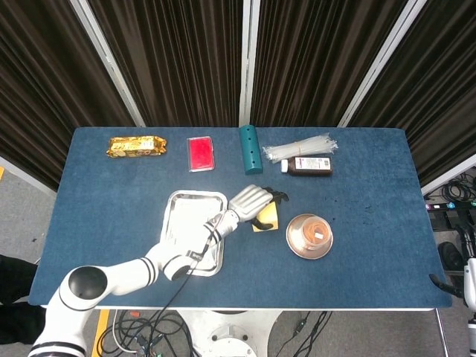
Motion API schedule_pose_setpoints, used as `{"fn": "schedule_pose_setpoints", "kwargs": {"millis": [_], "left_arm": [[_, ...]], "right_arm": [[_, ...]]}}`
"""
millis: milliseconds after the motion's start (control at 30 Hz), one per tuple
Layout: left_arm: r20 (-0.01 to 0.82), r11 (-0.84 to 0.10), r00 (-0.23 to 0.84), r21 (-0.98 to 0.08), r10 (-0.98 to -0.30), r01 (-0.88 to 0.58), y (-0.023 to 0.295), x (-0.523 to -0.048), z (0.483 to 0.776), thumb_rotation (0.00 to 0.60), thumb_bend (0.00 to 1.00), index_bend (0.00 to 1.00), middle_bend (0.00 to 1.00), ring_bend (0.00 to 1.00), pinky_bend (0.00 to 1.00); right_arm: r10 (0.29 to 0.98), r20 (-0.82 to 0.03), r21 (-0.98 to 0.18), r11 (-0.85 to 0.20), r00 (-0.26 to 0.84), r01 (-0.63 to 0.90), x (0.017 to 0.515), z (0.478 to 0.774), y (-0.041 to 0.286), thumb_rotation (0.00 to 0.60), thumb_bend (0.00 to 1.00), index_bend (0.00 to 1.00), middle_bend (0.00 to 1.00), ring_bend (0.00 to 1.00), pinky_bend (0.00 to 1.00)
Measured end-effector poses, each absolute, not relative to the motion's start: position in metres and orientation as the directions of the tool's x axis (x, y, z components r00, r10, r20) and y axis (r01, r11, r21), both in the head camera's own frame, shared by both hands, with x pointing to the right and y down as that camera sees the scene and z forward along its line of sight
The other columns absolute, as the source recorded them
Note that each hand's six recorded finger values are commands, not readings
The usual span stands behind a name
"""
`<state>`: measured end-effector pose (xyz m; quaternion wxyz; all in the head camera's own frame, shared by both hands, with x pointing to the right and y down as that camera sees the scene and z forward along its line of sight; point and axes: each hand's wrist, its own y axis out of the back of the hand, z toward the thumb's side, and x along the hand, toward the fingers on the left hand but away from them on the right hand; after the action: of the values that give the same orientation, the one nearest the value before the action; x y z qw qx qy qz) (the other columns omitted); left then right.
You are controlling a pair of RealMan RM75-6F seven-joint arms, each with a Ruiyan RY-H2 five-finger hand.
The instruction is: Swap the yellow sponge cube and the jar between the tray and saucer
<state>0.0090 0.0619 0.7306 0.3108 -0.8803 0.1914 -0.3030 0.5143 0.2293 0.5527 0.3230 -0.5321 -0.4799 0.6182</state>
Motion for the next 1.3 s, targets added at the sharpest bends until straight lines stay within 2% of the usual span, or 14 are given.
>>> {"fn": "schedule_pose_setpoints", "kwargs": {"millis": [133,300,367,700,1000,1100,1300], "left_arm": [[0.408,-0.726,0.748,-0.673,-0.524,-0.141,0.065,0.008,0.737,0.600,0.26,0.23,0.29,0.27,0.50],[0.391,-0.715,0.758,-0.685,-0.522,-0.139,0.069,0.008,0.741,0.600,0.24,0.20,0.18,0.12,0.35],[0.379,-0.704,0.759,-0.695,-0.530,-0.145,0.068,0.007,0.740,0.600,0.23,0.19,0.17,0.10,0.32],[0.344,-0.667,0.750,-0.725,-0.565,-0.170,0.065,-0.018,0.733,0.600,0.22,0.16,0.14,0.08,0.27],[0.340,-0.591,0.664,-0.784,-0.666,-0.191,0.056,-0.109,0.704,0.600,0.21,0.15,0.13,0.06,0.25],[0.362,-0.568,0.597,-0.799,-0.716,-0.196,0.061,-0.154,0.688,0.600,0.21,0.15,0.13,0.06,0.24],[0.417,-0.528,0.404,-0.822,-0.814,-0.215,0.090,-0.253,0.657,0.600,0.20,0.15,0.13,0.06,0.24]], "right_arm": [[0.908,-0.352,-0.936,-0.334,-0.228,0.114,0.515,0.554,0.230,0.600,0.00,0.00,0.00,0.00,0.00],[0.908,-0.352,-0.936,-0.334,-0.229,0.113,0.516,0.554,0.230,0.600,0.00,0.00,0.00,0.00,0.00],[0.907,-0.354,-0.935,-0.336,-0.229,0.114,0.516,0.555,0.230,0.600,0.00,0.00,0.00,0.00,0.00],[0.905,-0.364,-0.931,-0.347,-0.219,0.114,0.512,0.557,0.229,0.600,0.00,0.00,0.00,0.00,0.00],[0.894,-0.414,-0.910,-0.403,-0.171,0.096,0.497,0.566,0.225,0.600,0.00,0.00,0.00,0.00,0.00],[0.885,-0.445,-0.896,-0.436,-0.138,0.089,0.485,0.573,0.220,0.600,0.00,0.00,0.00,0.00,0.00],[0.873,-0.484,-0.874,-0.480,-0.058,0.070,0.452,0.585,0.199,0.600,0.00,0.00,0.00,0.00,0.00]]}}
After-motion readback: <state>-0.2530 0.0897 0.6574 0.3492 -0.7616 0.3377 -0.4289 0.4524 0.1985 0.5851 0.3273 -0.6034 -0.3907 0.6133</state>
